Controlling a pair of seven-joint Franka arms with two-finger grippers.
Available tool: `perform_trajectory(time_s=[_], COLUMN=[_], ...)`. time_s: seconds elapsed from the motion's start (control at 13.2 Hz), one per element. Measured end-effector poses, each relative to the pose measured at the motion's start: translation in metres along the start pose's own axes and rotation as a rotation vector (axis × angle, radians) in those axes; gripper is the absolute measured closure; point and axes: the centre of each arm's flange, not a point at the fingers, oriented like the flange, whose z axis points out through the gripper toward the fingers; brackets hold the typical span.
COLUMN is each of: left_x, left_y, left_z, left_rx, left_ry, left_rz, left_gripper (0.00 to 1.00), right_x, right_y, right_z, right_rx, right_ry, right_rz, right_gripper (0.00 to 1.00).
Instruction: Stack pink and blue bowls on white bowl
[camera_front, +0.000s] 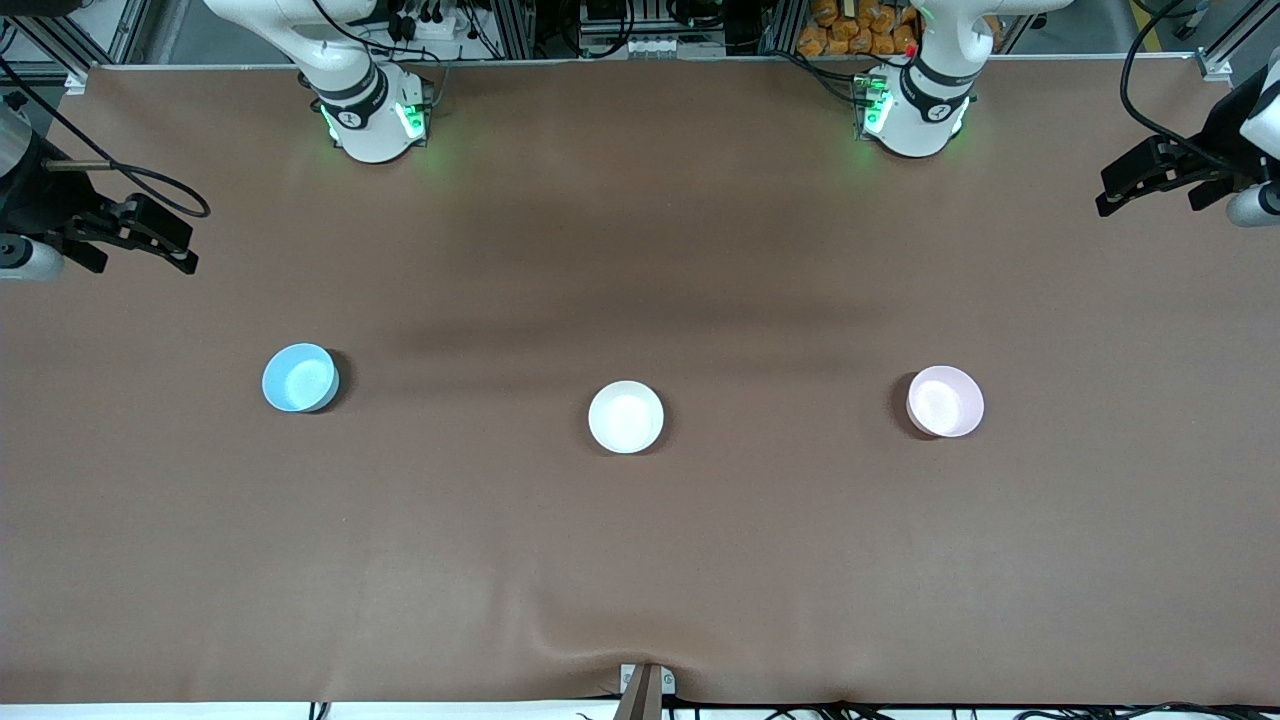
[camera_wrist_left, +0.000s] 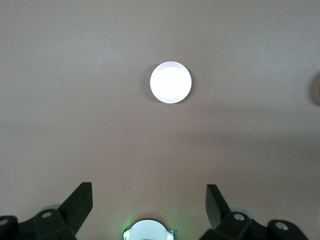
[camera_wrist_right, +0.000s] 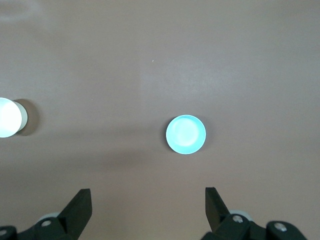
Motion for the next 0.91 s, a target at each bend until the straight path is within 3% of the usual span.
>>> perform_trajectory(time_s=[0.91], left_x=[0.0056], left_y=[-0.0011], left_z=[0.0064], left_rx=[0.000], left_ry=[-0.008], left_rz=[-0.003], left_gripper=[0.00], right_x=[-0.0002], right_y=[0.0000], right_z=[0.0002], right_rx=[0.000], right_ry=[-0.002], right_rz=[0.000], right_gripper=[0.00])
